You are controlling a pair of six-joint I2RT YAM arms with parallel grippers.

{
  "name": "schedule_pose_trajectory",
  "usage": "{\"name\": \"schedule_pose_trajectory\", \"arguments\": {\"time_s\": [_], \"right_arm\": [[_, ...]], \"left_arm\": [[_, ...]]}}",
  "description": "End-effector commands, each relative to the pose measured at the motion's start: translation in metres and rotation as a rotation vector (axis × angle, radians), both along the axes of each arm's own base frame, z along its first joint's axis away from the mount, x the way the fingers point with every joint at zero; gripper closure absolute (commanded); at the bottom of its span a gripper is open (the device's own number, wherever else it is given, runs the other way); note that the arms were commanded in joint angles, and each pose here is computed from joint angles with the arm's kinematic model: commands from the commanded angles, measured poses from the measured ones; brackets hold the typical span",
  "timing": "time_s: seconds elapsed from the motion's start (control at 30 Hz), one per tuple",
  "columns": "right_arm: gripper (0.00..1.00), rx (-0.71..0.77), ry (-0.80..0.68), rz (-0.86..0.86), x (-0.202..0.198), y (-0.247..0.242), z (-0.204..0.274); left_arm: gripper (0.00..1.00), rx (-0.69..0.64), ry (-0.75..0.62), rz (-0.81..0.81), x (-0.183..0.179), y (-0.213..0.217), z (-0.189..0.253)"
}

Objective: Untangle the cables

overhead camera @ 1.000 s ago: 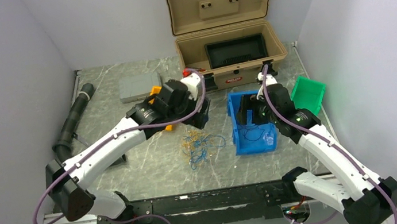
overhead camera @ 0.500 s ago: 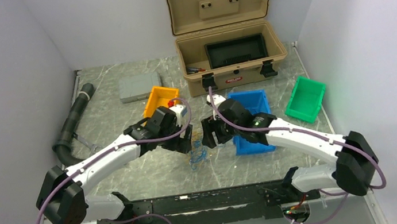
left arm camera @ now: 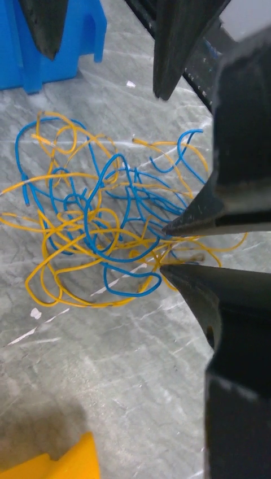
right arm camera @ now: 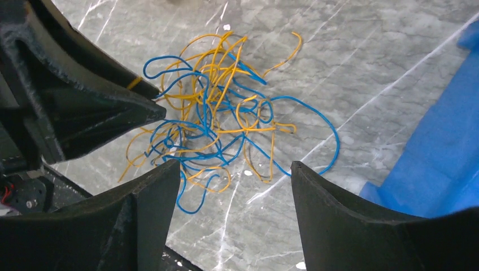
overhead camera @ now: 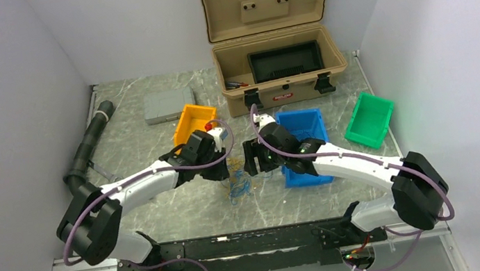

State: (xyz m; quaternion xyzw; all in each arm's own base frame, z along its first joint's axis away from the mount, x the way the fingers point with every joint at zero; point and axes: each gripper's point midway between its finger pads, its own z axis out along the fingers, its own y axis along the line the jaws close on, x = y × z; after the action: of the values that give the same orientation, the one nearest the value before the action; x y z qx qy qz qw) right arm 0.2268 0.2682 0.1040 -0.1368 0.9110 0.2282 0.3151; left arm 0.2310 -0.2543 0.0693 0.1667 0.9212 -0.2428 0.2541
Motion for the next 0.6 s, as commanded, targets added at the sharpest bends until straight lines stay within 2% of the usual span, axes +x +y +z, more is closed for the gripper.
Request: {"name": "schedule_pose_trajectory", "arguments": {"time_s": [0.0,0.07,0.27,0.57], "right_arm": [[0.26,0.029,-0.069,-0.075,0.013,-0.004,0.018],[0.26,0.023,-0.088,-0.092,0.015,-0.008,0.022],[0.22,-0.018,-0.108,-0.111,0.020,-0.015,0.021],[0.27,-0.043,-0.078,-0.058,0.030,0.005,0.008]], "left_arm": [[0.88,-0.033,-0.045,-0.008,0.015,-0.012,0.009],[1.00,-0.030,-0.059,-0.019,0.013,-0.009,0.015],[1.00,-0.030,-0.128,-0.004,0.003,0.011,0.028],[1.00,-0.047,-0.122,-0.012,-0.006,0.020,0.025]]}}
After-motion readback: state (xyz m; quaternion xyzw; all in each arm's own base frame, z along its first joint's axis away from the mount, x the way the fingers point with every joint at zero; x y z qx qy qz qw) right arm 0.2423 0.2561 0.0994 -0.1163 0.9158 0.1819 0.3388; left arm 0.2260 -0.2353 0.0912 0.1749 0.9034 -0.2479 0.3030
